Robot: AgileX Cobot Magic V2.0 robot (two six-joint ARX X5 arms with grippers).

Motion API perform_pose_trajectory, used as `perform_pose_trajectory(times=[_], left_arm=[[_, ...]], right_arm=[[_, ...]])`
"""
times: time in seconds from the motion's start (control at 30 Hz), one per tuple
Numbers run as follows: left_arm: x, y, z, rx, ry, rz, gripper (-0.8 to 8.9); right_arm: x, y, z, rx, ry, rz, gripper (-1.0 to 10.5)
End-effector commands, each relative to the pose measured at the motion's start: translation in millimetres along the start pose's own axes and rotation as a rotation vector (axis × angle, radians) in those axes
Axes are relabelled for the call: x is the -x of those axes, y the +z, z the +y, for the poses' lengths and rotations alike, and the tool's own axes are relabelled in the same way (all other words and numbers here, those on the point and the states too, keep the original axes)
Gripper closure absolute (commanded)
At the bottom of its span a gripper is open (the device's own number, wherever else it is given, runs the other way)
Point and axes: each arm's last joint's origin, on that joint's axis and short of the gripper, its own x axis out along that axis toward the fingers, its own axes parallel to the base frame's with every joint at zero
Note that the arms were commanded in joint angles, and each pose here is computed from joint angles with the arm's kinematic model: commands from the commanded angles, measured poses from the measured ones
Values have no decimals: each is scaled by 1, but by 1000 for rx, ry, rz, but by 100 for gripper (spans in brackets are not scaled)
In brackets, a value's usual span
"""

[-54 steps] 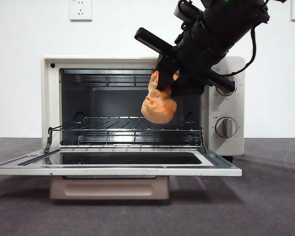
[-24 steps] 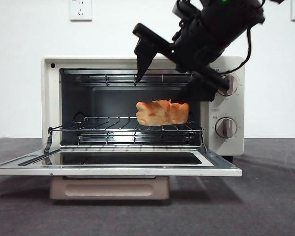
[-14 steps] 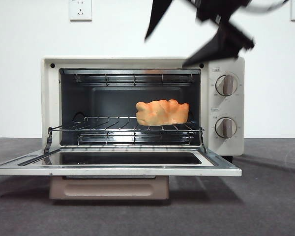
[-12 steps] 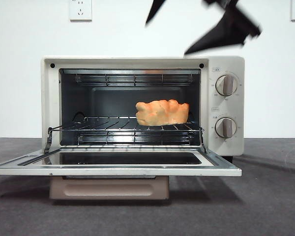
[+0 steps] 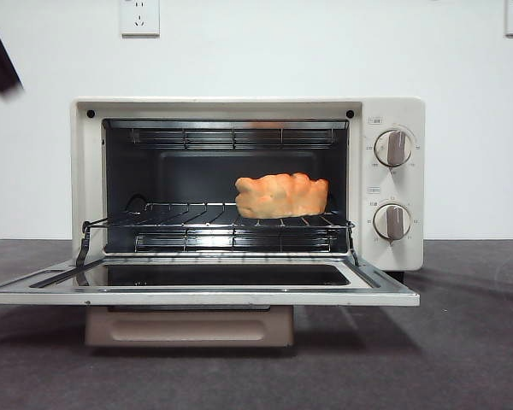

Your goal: The left arm flap open the oven, the right arm pick bread and place it into oven, the left arm flap close the oven

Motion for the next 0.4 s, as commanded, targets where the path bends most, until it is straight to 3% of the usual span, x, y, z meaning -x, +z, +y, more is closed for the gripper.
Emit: perform_pose_trajectory(times=[0.03, 0.4], left_arm=[[-13, 3, 8, 96, -56, 13, 800], [-52, -13, 74, 462, -135, 8, 800]], right_arm=[[20, -1, 2, 44, 12, -12, 529], [62, -19, -3, 30, 10, -29, 529]])
